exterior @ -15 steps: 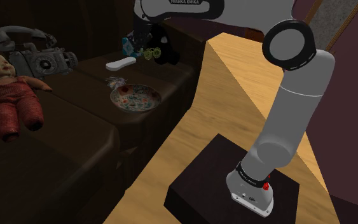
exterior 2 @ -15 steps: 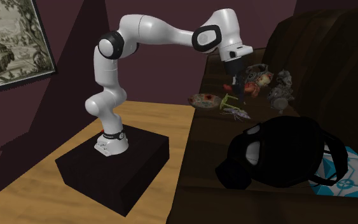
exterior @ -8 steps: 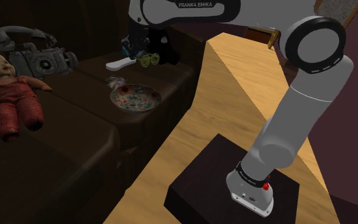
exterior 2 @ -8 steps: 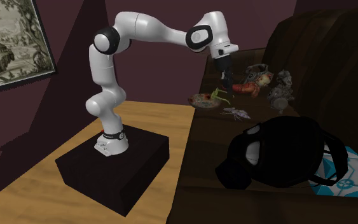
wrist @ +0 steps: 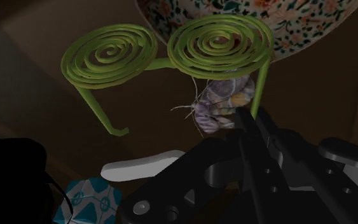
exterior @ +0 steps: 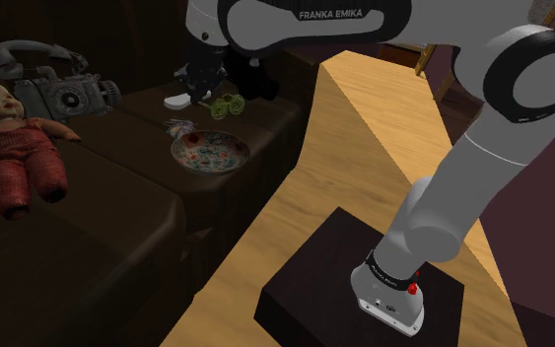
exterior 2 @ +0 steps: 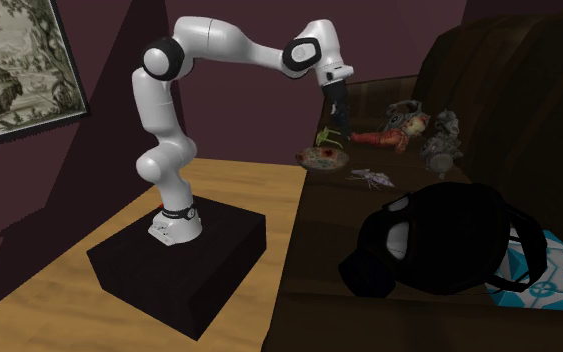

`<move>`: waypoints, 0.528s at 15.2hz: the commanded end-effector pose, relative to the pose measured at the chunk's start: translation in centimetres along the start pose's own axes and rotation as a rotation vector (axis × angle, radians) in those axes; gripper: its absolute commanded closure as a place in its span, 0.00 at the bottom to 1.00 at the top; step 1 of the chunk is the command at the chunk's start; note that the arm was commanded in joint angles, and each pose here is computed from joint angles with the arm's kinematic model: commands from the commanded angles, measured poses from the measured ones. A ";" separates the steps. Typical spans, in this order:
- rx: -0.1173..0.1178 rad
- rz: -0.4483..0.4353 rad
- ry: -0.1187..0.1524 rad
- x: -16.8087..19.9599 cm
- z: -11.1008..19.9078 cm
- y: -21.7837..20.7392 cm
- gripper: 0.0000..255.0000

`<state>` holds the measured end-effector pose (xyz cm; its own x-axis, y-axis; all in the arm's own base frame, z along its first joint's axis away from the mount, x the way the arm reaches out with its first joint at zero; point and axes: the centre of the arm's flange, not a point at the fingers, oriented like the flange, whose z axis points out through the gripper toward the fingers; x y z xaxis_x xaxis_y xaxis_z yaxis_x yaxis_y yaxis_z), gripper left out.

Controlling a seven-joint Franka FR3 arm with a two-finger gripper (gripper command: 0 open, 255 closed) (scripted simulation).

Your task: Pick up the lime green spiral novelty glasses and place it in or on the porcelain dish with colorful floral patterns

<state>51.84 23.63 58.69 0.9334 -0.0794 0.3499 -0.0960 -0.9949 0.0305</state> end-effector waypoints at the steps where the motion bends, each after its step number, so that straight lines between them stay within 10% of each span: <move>1: 0.000 0.001 0.000 -1.7 -0.3 -1.9 1.00; 8: 0.000 0.001 0.000 -5.4 -0.1 -5.3 1.00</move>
<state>47.43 29.24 57.25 0.9333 -0.0800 0.3501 -0.0967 -0.9948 0.0306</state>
